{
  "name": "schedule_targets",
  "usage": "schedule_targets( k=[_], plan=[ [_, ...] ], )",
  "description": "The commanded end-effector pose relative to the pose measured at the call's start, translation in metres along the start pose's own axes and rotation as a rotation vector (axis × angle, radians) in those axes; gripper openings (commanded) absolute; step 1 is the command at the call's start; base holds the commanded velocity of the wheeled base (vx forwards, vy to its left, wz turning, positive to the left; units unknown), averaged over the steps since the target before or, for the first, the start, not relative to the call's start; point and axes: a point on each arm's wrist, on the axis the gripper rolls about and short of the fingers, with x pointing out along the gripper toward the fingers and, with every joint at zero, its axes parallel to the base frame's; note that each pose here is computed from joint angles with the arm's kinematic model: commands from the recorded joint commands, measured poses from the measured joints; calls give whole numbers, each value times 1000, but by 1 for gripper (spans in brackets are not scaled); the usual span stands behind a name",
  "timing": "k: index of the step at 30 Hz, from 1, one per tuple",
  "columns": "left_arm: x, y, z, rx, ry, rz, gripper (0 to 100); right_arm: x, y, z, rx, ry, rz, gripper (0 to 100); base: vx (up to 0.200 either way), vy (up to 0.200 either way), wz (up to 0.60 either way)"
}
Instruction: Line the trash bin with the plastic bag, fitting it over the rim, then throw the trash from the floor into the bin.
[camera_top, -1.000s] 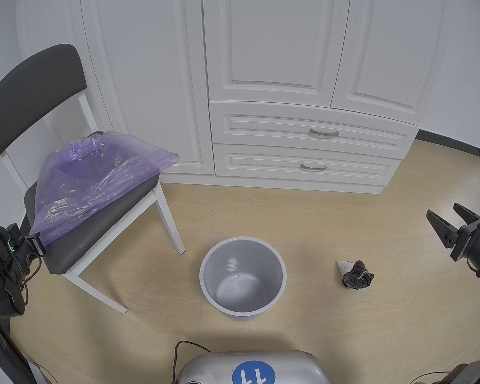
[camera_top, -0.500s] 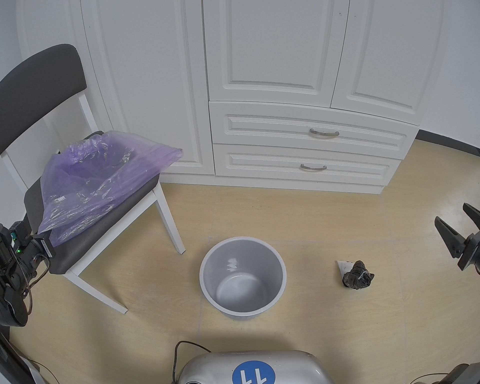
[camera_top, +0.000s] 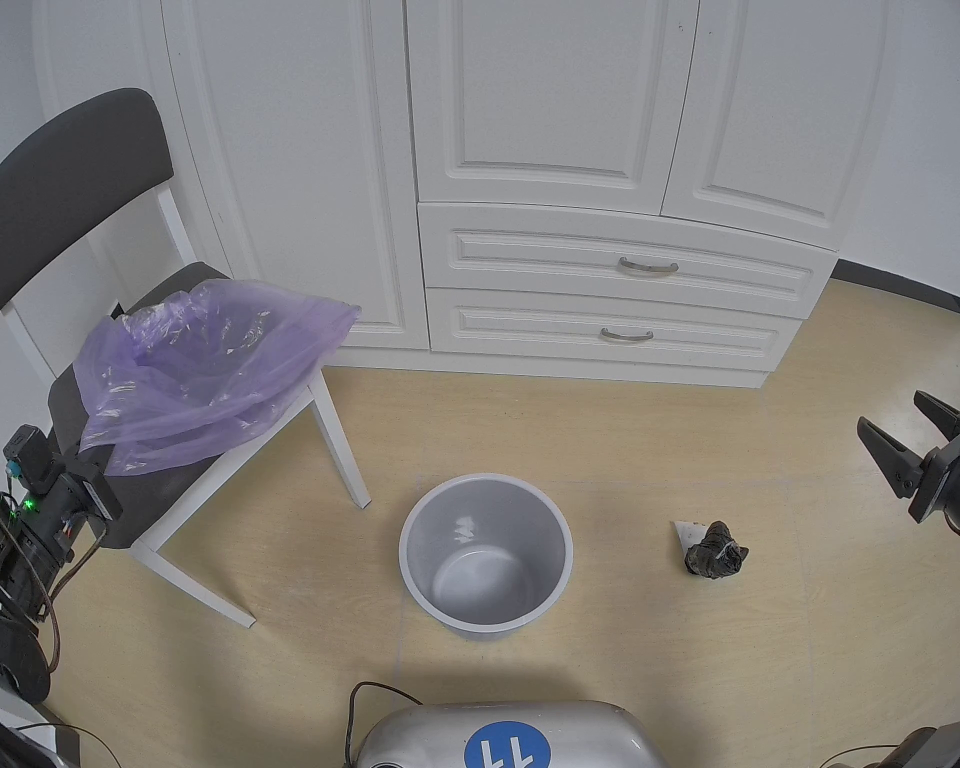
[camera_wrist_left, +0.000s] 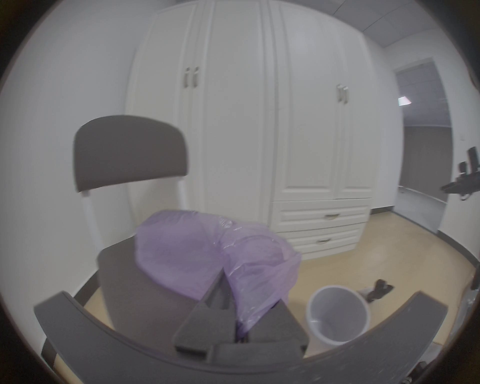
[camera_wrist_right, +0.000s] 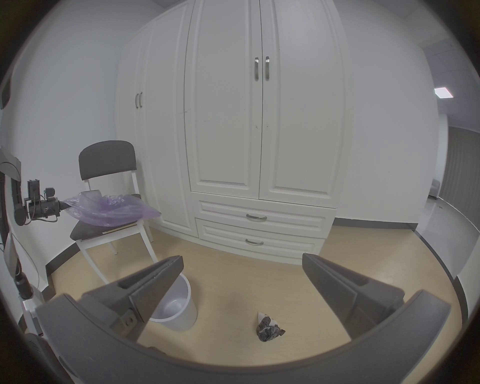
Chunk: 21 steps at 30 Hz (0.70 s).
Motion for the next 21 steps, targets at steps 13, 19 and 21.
schedule_targets(
  k=[13,19,21],
  plan=[
    [-10,-95,54,1,-219,-341,0,7,42,-24,-143,88,281,100,0,0,0],
    [-19,-95,58,-1,-244,-352,0,6,73,-29,-105,132,391,100,0,0,0],
    [-24,-95,63,-6,-270,-365,0,4,82,-30,-65,151,419,100,0,0,0]
  ],
)
